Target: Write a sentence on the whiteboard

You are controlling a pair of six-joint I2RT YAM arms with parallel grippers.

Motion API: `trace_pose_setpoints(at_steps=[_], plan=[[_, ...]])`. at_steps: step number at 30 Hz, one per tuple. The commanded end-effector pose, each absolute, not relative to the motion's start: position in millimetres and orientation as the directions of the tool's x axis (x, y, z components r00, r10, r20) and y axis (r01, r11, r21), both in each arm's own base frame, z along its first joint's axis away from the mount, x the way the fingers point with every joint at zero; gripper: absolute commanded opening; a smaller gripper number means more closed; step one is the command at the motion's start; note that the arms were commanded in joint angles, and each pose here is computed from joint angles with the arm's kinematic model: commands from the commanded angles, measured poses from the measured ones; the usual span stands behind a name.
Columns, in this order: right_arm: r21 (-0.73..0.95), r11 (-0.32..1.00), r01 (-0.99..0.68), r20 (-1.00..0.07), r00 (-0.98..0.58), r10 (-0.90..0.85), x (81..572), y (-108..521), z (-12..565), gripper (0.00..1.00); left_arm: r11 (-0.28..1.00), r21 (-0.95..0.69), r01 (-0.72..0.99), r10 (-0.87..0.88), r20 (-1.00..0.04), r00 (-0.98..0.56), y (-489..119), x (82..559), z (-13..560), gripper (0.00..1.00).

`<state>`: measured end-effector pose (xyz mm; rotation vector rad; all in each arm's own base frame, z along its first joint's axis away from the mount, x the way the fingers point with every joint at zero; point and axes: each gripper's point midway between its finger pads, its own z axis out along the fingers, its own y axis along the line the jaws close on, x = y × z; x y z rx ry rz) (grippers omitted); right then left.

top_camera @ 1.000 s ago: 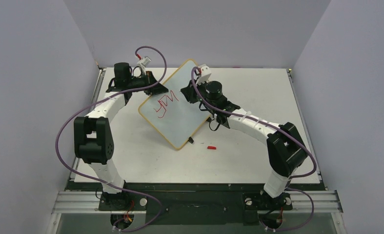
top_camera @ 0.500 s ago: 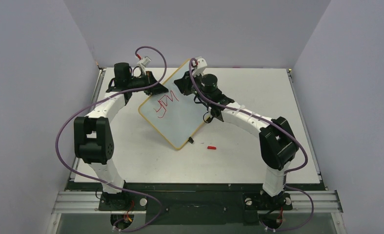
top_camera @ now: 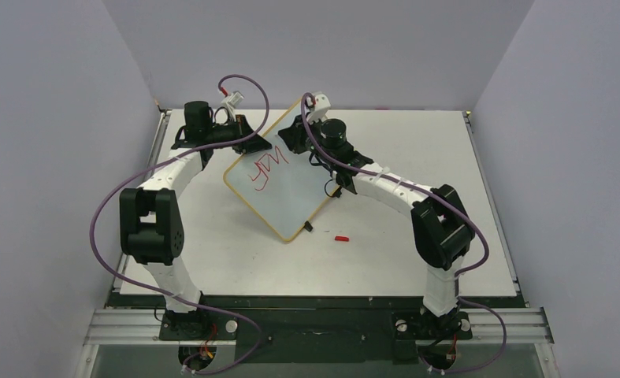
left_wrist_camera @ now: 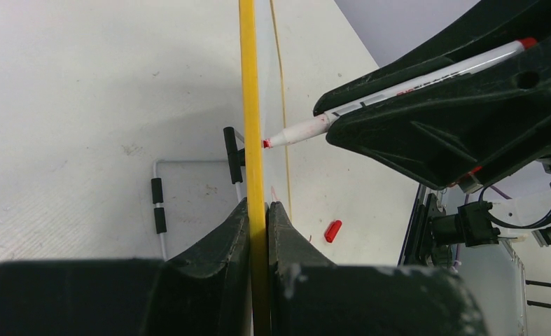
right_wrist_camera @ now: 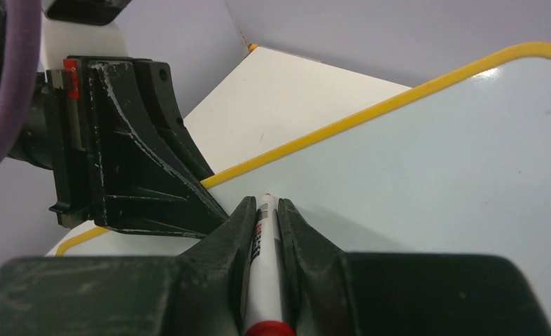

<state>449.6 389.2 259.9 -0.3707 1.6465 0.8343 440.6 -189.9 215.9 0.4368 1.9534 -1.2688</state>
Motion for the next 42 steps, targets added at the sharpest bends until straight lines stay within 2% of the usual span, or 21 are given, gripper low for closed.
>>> trace_pose_setpoints(at_steps=[1, 11, 21, 27, 36, 42], plan=[[0.313, 0.701, -0.641, -0.949, -0.240, 0.204, 456.7, 388.3, 265.1, 0.00, 0.462, -0.456, 0.761, -0.077, -0.875, -0.478, -191.8, 461.9, 234.5, 0.00], [0.316, 0.705, -0.635, -0.946, -0.268, 0.182, 446.7, 381.7, 252.2, 0.00, 0.464, -0.455, 0.760, -0.077, -0.875, -0.477, -191.3, 462.3, 234.3, 0.00], [0.391, 0.560, -0.731, -0.914, -0.237, 0.329, 417.8, 374.1, 307.3, 0.00, 0.466, -0.459, 0.756, -0.079, -0.873, -0.481, -191.7, 464.5, 232.4, 0.00], [0.396, 0.572, -0.718, -0.906, -0.204, 0.372, 428.2, 357.0, 324.7, 0.00, 0.466, -0.464, 0.753, -0.079, -0.870, -0.487, -191.8, 465.4, 229.8, 0.00], [0.413, 0.623, -0.664, -0.906, -0.225, 0.359, 453.4, 344.2, 305.5, 0.00, 0.463, -0.469, 0.752, -0.083, -0.868, -0.490, -192.3, 466.5, 228.5, 0.00], [0.422, 0.590, -0.688, -0.902, -0.250, 0.353, 449.9, 359.0, 295.5, 0.00, 0.463, -0.472, 0.750, -0.084, -0.866, -0.493, -192.4, 467.8, 226.6, 0.00]])
